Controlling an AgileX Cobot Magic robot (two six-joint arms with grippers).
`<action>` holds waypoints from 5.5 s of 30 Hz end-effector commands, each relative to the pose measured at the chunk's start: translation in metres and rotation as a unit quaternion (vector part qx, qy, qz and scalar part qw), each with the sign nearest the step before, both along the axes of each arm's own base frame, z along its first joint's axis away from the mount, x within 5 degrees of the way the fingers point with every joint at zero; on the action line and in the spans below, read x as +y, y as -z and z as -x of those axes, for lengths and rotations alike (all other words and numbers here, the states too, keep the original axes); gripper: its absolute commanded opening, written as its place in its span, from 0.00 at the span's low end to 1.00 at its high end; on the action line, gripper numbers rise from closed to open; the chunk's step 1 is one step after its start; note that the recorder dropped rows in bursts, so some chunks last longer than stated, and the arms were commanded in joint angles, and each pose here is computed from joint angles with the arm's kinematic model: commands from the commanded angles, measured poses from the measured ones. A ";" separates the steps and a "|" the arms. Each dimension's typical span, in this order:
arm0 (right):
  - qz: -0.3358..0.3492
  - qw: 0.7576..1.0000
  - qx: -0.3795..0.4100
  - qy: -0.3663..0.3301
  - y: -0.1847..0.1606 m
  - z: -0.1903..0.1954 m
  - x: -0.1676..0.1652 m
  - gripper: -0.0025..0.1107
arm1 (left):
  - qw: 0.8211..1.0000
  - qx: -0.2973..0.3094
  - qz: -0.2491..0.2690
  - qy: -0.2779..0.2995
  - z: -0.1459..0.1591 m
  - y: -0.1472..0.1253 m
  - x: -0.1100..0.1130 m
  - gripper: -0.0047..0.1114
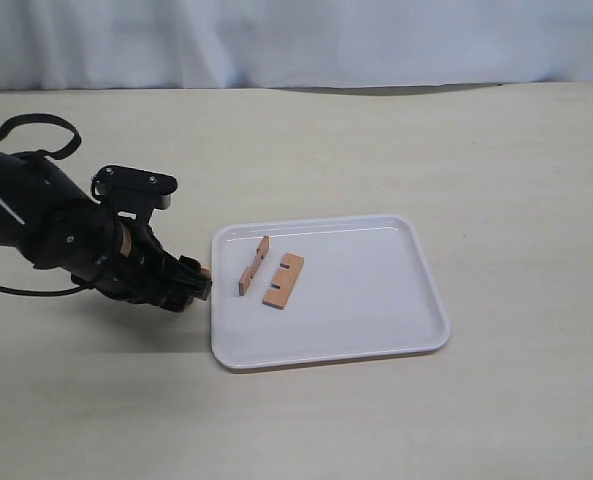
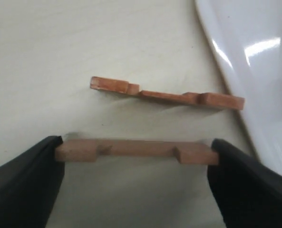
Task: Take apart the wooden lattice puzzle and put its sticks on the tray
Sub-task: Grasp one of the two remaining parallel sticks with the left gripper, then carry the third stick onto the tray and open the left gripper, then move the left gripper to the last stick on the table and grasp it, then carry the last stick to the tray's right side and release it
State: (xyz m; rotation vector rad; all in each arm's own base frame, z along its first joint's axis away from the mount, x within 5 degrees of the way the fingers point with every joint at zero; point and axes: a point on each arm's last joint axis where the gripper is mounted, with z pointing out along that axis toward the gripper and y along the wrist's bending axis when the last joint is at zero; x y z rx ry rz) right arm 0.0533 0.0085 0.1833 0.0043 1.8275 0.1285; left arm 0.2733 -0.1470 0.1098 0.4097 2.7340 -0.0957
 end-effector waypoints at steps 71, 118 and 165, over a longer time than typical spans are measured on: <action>0.000 1.000 0.000 0.004 0.001 -0.001 -0.001 0.06 | 0.971 -0.076 -0.041 0.222 -0.019 -0.085 -0.032 0.80; 0.000 1.000 0.000 0.004 0.001 -0.001 -0.001 0.06 | 0.878 0.019 -0.147 0.455 -0.044 -0.014 -0.035 0.50; 0.000 1.000 0.000 0.004 0.001 -0.001 -0.001 0.06 | 0.882 -0.120 -0.110 0.442 0.007 -0.050 -0.238 0.05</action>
